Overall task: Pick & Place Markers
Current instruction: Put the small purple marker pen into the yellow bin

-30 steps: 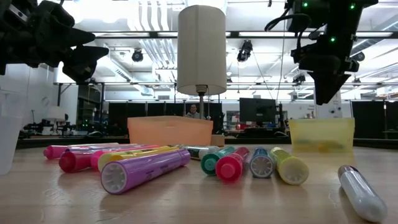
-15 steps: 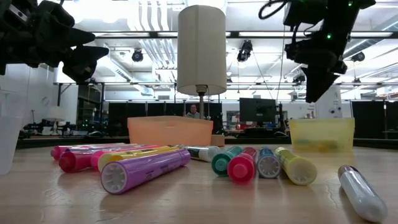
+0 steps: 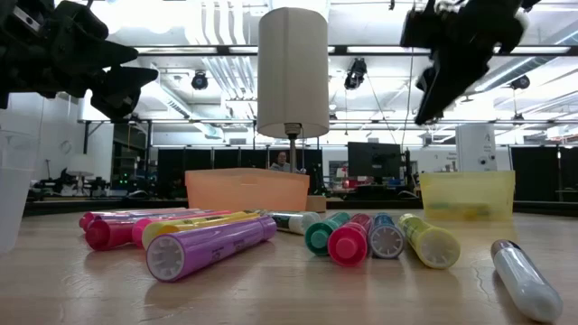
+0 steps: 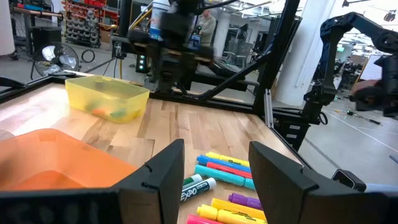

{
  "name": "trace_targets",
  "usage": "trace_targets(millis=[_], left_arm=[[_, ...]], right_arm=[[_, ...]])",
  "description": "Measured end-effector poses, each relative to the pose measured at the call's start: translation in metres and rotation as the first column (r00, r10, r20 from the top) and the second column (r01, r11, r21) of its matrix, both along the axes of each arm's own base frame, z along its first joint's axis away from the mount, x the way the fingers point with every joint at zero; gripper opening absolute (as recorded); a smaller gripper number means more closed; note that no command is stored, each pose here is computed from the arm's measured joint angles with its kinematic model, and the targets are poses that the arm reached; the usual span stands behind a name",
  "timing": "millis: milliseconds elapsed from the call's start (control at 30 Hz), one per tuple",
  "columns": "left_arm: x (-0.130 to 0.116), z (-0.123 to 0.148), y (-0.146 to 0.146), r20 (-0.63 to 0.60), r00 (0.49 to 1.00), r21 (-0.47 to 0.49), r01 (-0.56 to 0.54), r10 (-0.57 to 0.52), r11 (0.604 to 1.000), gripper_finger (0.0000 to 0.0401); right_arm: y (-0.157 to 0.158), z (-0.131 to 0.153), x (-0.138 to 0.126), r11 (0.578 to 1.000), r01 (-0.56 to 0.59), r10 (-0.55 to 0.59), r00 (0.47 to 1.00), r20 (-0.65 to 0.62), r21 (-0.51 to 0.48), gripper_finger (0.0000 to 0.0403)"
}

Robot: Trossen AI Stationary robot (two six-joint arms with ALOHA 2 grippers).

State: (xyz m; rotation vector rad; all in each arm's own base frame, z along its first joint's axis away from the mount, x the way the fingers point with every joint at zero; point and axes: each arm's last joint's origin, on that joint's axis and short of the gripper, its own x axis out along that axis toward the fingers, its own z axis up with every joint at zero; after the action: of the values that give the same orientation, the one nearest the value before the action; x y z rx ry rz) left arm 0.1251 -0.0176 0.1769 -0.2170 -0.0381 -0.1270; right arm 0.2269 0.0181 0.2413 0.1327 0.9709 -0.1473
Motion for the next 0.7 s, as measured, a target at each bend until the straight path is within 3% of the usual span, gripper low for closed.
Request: trace_targets(millis=[100, 367, 700], left_arm=[[0.0, 0.0, 0.0, 0.0, 1.0, 0.0, 0.0, 0.0, 1.0, 0.0174], [0.0, 0.0, 0.0, 0.001, 1.0, 0.0, -0.001, 0.001, 1.0, 0.0174], [0.0, 0.0, 0.0, 0.0, 1.0, 0.0, 0.0, 0.0, 1.0, 0.0174]], right_arm=[[0.013, 0.001, 0.007, 0.993, -0.117, 0.116, 0.991, 0.062, 0.015, 0.0164], [0.043, -0.009, 0.032, 0.949, -0.292, 0.27, 0.946, 0.178, 0.117, 0.0164], [0.082, -0.042, 0.055, 0.9, -0.407, 0.393, 0.913, 0.109, 0.157, 0.0164]])
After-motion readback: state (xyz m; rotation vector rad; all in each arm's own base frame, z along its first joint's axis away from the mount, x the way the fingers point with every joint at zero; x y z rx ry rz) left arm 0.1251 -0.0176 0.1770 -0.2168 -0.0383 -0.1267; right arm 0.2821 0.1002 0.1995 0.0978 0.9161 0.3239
